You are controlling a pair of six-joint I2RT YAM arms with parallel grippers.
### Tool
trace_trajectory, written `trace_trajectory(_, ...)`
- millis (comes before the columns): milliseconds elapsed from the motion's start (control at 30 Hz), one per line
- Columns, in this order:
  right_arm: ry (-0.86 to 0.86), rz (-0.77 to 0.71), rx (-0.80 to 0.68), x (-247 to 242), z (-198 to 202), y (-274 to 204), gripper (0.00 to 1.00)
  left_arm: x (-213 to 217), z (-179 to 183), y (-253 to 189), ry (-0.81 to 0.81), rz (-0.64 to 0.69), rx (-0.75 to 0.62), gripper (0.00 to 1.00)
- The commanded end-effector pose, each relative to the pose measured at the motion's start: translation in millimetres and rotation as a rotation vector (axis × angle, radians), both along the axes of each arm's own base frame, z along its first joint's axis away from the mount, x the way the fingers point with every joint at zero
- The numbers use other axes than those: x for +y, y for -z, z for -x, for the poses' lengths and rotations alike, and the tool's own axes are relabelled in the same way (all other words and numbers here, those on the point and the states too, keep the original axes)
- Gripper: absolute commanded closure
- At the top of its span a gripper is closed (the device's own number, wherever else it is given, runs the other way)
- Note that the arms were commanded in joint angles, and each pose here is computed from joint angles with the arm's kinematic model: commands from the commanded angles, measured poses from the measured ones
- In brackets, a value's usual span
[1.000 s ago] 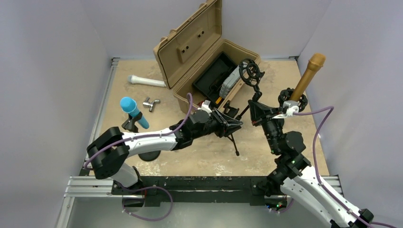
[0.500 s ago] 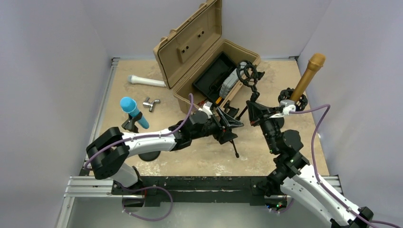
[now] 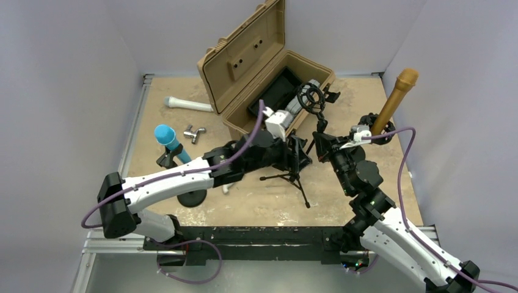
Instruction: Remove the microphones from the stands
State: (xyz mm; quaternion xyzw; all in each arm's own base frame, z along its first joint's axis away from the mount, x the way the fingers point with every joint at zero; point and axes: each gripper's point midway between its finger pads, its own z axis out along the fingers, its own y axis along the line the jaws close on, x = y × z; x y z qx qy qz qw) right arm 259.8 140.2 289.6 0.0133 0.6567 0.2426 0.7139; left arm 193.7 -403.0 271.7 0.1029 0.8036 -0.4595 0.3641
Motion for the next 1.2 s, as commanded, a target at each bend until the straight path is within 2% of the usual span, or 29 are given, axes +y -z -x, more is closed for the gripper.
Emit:
trace_trajectory(0,0.010,-0.108,-0.119,-7,6,-54,1.00,-7,15,13,0.107,-0.320,-0.305,0.33)
trace_trajectory(133,-0.010,-0.115,-0.140,-5,10,-61,1.00,-10,10,20,0.061,-0.341,-0.301,0.43)
trace_trajectory(367,-0.014,-0.116,-0.138,-5,11,-61,1.00,-26,-2,30,0.025,-0.385,-0.272,0.45)
trace_trajectory(700,-0.020,-0.121,-0.147,-5,13,-64,1.00,-35,-21,35,-0.082,-0.403,-0.240,0.61)
trace_trajectory(967,-0.025,-0.121,-0.149,-4,13,-64,1.00,-36,-29,47,-0.121,-0.435,-0.233,0.66)
trace_trajectory(1167,-0.027,-0.120,-0.147,-3,12,-63,1.00,-29,-30,55,-0.142,-0.459,-0.220,0.65)
